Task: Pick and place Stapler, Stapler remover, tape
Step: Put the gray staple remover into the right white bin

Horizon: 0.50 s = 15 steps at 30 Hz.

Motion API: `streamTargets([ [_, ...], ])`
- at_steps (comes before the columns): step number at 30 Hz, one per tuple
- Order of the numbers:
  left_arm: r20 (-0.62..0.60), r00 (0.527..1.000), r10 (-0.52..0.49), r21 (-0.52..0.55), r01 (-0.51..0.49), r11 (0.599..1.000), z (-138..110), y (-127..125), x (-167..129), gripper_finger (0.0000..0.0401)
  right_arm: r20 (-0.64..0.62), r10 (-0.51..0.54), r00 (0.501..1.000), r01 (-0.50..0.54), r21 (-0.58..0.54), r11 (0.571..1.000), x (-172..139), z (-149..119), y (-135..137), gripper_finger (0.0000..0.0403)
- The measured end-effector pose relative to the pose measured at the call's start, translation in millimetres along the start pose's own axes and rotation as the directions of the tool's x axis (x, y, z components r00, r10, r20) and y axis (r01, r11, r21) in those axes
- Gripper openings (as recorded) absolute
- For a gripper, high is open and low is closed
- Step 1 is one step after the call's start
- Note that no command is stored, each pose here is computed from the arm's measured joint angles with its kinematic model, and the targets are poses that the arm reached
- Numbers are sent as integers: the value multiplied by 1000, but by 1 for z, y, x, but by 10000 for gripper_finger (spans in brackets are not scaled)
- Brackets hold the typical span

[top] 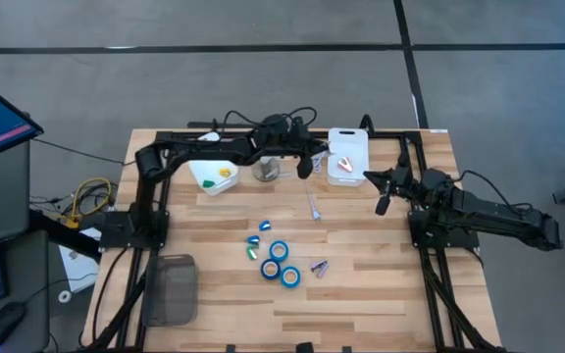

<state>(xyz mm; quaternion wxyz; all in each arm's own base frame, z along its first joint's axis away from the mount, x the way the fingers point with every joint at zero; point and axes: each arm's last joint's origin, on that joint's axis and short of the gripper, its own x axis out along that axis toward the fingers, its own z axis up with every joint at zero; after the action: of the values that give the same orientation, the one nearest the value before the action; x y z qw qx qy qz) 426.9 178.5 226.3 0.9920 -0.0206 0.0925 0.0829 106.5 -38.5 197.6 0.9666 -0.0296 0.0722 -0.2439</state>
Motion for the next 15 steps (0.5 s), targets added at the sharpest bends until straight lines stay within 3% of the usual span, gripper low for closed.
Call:
streamTargets([
  [15,9,999,-48,3,48,999,-9,7,33,10,0,0,1000,0,-14,1000,0,0,0,0],
])
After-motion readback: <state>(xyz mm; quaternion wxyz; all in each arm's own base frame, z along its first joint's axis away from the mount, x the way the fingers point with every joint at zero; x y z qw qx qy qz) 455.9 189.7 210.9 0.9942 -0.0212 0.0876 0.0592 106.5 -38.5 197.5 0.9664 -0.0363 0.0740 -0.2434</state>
